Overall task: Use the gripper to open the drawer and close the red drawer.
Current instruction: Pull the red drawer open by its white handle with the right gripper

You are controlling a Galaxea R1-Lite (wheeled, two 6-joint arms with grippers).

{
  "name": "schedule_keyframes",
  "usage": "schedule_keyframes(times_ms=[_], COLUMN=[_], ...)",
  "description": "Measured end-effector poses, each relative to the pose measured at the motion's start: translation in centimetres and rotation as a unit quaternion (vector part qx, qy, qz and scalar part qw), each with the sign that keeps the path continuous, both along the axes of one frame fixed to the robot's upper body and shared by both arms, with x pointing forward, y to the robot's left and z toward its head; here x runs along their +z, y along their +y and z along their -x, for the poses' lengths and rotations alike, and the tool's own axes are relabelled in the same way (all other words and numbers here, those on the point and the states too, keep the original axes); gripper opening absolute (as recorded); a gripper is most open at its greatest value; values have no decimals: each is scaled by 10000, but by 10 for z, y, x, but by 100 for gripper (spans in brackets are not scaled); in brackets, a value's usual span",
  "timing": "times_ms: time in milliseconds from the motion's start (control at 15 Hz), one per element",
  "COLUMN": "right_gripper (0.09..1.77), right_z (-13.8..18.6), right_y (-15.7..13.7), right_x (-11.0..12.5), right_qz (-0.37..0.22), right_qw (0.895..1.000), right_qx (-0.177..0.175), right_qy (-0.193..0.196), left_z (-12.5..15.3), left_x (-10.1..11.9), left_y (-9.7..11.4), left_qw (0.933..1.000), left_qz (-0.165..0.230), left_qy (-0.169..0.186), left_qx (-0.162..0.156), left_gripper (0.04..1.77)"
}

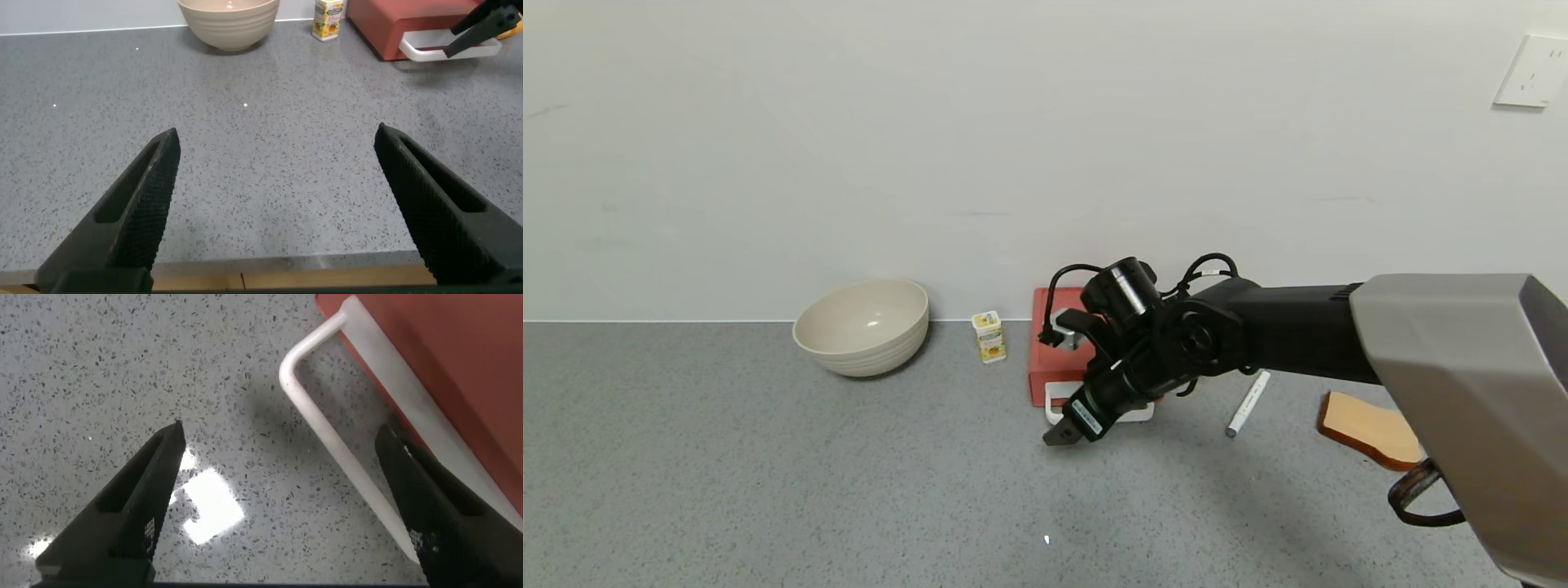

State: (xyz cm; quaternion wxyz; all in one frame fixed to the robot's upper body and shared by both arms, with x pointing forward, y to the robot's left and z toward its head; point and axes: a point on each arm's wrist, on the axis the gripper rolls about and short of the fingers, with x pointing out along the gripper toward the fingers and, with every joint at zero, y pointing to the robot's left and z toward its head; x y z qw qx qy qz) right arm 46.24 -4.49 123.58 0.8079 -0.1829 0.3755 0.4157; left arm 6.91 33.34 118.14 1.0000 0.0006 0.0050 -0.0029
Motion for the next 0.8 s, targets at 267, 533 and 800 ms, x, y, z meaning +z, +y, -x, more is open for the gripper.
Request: schedule_keyframes(times_ms=[267,533,800], right_gripper=[171,171,171], right_z=[-2,-8,-10], right_y=[3,6,8], right_x=[-8,-14,-22], right_qz=[-105,-215,-197], right_qw=[9998,9997,9997], right_qx=[119,128,128], right_qy=[114,-14,12], left_z=[0,0,0], left_x=[0,0,0], left_y=[0,0,0], left_qw=[10000,10000,10000], left_qz=[0,2,0], left_qy=[0,0,0], left_qx=[0,0,0], left_gripper=[172,172,172])
